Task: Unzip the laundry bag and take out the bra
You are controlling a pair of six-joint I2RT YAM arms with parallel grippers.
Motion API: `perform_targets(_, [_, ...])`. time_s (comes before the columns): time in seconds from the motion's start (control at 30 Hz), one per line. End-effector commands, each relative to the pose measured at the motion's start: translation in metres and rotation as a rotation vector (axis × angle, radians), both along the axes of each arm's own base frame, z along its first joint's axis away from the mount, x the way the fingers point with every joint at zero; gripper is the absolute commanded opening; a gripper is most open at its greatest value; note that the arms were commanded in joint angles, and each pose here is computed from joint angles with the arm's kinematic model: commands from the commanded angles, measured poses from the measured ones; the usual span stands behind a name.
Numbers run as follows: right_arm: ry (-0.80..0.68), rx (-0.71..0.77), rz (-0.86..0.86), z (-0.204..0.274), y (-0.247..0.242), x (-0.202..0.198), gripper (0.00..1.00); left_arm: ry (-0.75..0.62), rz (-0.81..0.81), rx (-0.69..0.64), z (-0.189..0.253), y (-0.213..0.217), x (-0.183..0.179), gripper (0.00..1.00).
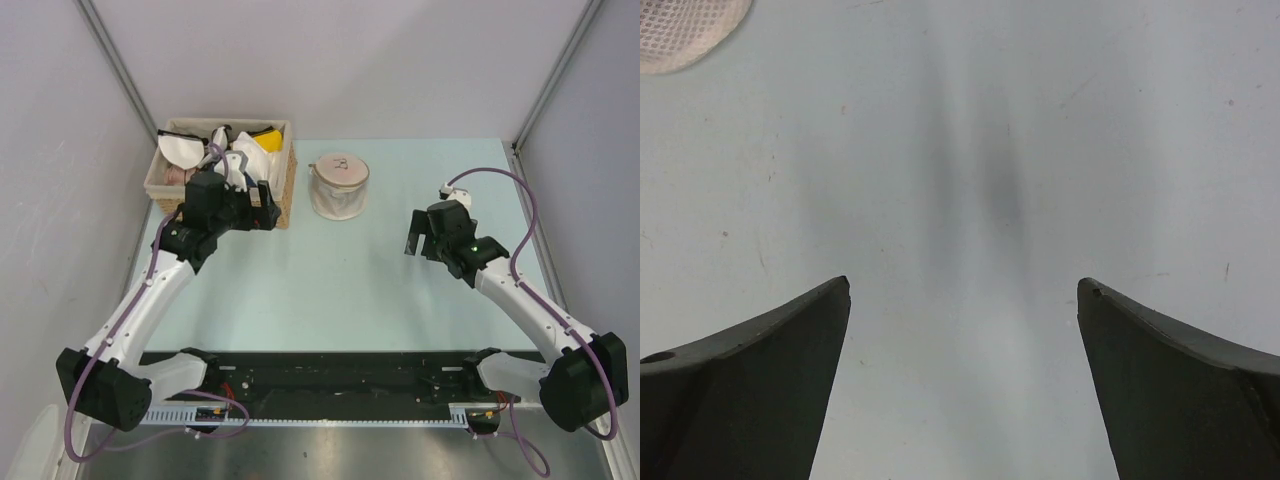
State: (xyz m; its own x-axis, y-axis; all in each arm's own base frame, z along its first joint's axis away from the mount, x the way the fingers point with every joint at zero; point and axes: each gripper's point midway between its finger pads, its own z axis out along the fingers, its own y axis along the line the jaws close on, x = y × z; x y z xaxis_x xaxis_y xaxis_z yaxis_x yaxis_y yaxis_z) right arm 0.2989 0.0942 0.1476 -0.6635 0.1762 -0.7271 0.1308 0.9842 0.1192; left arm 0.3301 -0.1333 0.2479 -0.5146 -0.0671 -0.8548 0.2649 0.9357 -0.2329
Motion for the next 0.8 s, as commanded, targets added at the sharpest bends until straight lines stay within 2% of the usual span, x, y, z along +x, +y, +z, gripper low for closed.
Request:
perform_targets(0.0, [-0.081, 0.013, 0.002, 0.0245, 0.0046, 0.0111, 1.0, 0.019, -0.027, -0.021, -0.0009, -0.0063, -0.0015, 1.0])
perform_targets(0.77, [-0.073, 0.026, 0.021, 0.0193, 0.0128, 0.0155, 1.0, 0.046, -0.057, -0.033, -0.0068, -0.0132, -0.0012, 1.0])
